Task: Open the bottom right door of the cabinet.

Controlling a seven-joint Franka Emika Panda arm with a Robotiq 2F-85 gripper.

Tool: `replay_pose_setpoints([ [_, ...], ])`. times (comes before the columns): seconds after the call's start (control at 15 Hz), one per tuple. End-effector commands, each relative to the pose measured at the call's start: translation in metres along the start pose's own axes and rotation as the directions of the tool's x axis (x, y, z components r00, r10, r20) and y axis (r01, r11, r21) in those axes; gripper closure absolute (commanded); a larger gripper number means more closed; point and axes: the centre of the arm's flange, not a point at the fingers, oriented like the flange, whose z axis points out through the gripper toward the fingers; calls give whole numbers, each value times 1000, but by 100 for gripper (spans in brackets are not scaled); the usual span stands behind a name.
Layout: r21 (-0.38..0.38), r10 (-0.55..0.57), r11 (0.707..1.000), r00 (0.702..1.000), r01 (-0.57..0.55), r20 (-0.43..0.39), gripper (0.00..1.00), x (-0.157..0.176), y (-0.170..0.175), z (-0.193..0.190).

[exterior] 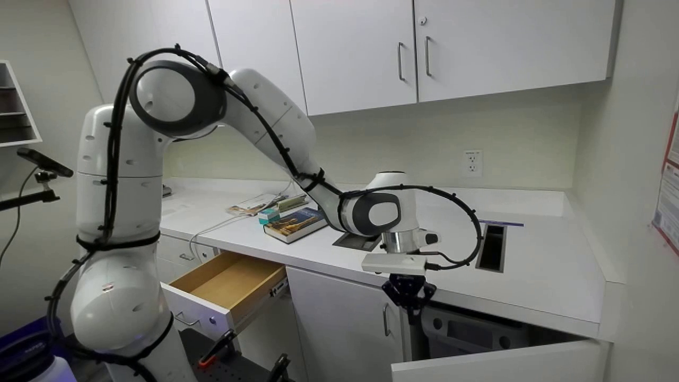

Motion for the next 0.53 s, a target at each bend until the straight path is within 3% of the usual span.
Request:
replay_pose_setpoints([
  [0.0,-4,-15,1000,1000,15,21,99,0,0,8],
  [0.47,-6,-42,999,997,42,72,100,9,3,33],
])
